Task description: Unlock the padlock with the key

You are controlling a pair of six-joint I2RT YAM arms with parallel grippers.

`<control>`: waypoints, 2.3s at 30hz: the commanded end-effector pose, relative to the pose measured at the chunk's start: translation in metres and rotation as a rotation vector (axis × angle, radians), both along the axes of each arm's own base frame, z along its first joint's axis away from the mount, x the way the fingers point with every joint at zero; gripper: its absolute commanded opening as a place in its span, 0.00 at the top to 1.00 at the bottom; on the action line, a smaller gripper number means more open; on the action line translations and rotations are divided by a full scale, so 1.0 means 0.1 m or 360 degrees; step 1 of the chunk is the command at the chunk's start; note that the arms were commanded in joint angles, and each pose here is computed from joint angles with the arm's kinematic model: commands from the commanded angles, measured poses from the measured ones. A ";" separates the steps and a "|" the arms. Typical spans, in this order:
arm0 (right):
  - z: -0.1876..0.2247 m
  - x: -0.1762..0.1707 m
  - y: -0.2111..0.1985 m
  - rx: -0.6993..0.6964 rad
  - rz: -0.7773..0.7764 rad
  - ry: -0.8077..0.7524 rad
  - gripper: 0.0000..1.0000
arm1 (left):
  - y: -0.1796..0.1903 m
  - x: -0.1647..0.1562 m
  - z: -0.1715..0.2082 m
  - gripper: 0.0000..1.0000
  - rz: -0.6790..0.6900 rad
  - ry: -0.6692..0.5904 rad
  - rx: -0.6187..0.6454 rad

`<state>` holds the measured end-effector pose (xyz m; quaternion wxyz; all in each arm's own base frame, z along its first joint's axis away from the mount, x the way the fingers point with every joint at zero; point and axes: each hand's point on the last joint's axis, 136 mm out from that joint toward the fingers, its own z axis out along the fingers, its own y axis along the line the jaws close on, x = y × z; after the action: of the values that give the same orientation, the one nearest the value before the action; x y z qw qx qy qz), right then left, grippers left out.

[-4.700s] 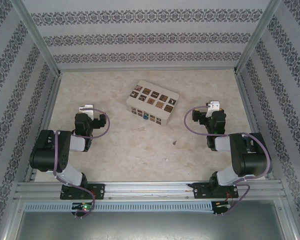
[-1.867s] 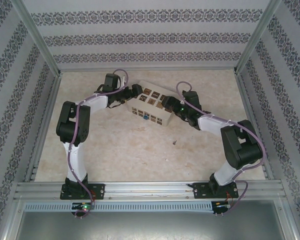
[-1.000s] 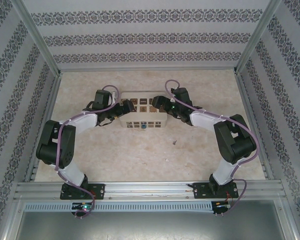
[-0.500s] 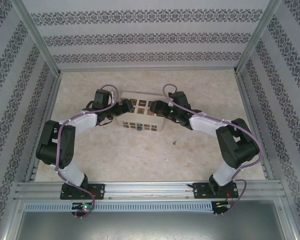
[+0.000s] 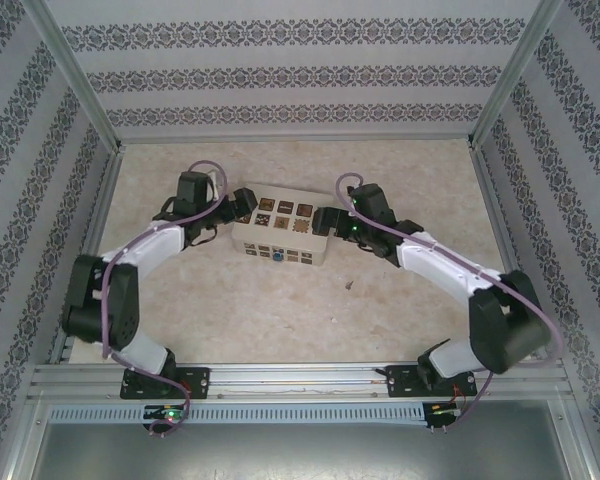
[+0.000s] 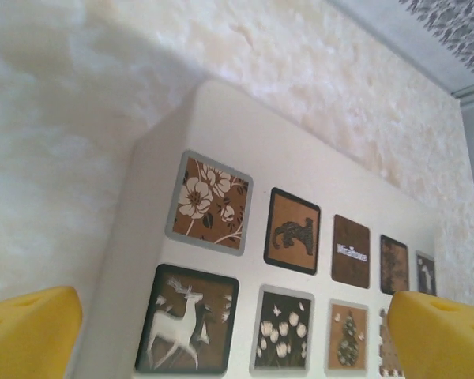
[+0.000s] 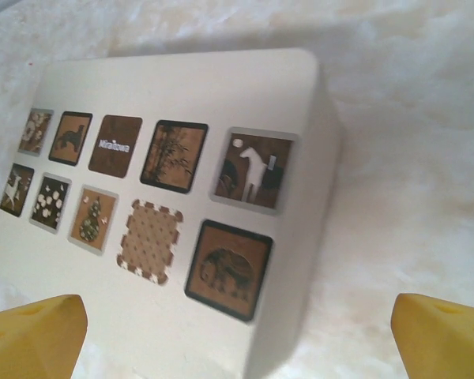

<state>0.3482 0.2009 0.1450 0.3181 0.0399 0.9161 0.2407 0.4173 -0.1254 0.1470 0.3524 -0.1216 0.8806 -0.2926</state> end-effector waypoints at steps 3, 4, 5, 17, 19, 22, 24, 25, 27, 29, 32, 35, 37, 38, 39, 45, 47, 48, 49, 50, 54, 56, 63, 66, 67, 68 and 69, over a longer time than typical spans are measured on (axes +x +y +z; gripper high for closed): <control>-0.02 -0.42 -0.41 -0.0298 0.0009 0.0137 0.02 | 0.27 -0.25 0.42 0.01 0.0098 -0.0290 0.0143; -0.03 -0.49 -0.45 -0.0313 0.0012 0.0165 0.02 | 0.30 -0.31 0.46 0.01 0.0117 -0.0319 0.0151; -0.04 -0.56 -0.48 -0.0325 0.0013 0.0199 0.02 | 0.34 -0.38 0.50 0.01 0.0143 -0.0346 0.0156; -0.59 -1.06 -0.43 -0.0321 0.0150 0.0603 0.26 | 0.70 -0.97 -0.03 0.01 0.0420 -0.0217 0.0183; -0.67 -1.07 -0.41 -0.0343 0.0166 0.0645 0.28 | 0.70 -0.99 -0.07 0.01 0.0442 -0.0203 0.0162; -0.78 -1.06 -0.39 -0.0381 0.0179 0.0699 0.33 | 0.70 -0.99 -0.11 0.01 0.0453 -0.0192 0.0148; -0.85 -1.06 -0.37 -0.0396 0.0182 0.0736 0.35 | 0.71 -0.98 -0.11 0.01 0.0464 -0.0187 0.0150; -0.88 -1.07 -0.36 -0.0404 0.0186 0.0754 0.36 | 0.72 -0.98 -0.12 0.01 0.0469 -0.0186 0.0151; -0.94 -1.07 -0.36 -0.0425 0.0182 0.0784 0.38 | 0.73 -0.98 -0.12 0.01 0.0478 -0.0190 0.0156; -0.98 -1.07 -0.35 -0.0439 0.0179 0.0797 0.40 | 0.74 -0.98 -0.12 0.01 0.0485 -0.0189 0.0157; -1.03 -1.07 -0.33 -0.0451 0.0187 0.0816 0.45 | 0.74 -0.97 -0.11 0.01 0.0486 -0.0193 0.0159; -1.06 -1.07 -0.31 -0.0467 0.0197 0.0833 0.51 | 0.74 -0.96 -0.12 0.01 0.0490 -0.0192 0.0163; -1.08 -1.06 -0.30 -0.0479 0.0196 0.0838 0.56 | 0.74 -0.95 -0.12 0.01 0.0487 -0.0190 0.0164; -1.08 -1.06 -0.30 -0.0484 0.0195 0.0839 0.58 | 0.74 -0.95 -0.12 0.01 0.0487 -0.0189 0.0165; -1.09 -1.06 -0.30 -0.0489 0.0193 0.0842 0.60 | 0.74 -0.94 -0.12 0.01 0.0487 -0.0187 0.0165; -1.14 -1.07 -0.29 -0.0511 0.0200 0.0863 0.68 | 0.74 -0.94 -0.13 0.01 0.0489 -0.0186 0.0166; -1.15 -1.06 -0.29 -0.0520 0.0198 0.0864 0.68 | 0.74 -0.93 -0.13 0.01 0.0490 -0.0185 0.0165; -1.15 -1.06 -0.30 -0.0524 0.0197 0.0864 0.69 | 0.74 -0.94 -0.13 0.01 0.0493 -0.0185 0.0164; -1.16 -1.06 -0.30 -0.0528 0.0193 0.0867 0.70 | 0.74 -0.93 -0.13 0.01 0.0491 -0.0186 0.0164; -1.17 -1.06 -0.30 -0.0533 0.0193 0.0870 0.70 | 0.73 -0.94 -0.14 0.01 0.0490 -0.0184 0.0164; -1.20 -1.06 -0.30 -0.0543 0.0196 0.0880 0.73 | 0.74 -0.94 -0.13 0.01 0.0495 -0.0184 0.0165; -1.22 -1.05 -0.30 -0.0551 0.0196 0.0879 0.74 | 0.74 -0.94 -0.14 0.01 0.0494 -0.0181 0.0168; -1.26 -1.03 -0.31 -0.0575 0.0197 0.0881 0.80 | 0.74 -0.93 -0.15 0.01 0.0493 -0.0178 0.0167; -1.28 -1.02 -0.32 -0.0587 0.0193 0.0883 0.81 | 0.74 -0.93 -0.14 0.01 0.0492 -0.0182 0.0170; -1.29 -1.02 -0.31 -0.0591 0.0194 0.0883 0.82 | 0.74 -0.93 -0.13 0.01 0.0490 -0.0183 0.0169; -1.30 -1.01 -0.32 -0.0594 0.0194 0.0882 0.83 | 0.74 -0.93 -0.14 0.01 0.0491 -0.0183 0.0173; -1.30 -1.00 -0.31 -0.0594 0.0197 0.0880 0.83 | 0.74 -0.92 -0.13 0.01 0.0490 -0.0187 0.0174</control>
<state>0.2417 0.1669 0.0145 0.0340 -0.0028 0.9964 0.0773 0.3180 -0.0551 0.1231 0.4309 -0.2132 0.8554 -0.1927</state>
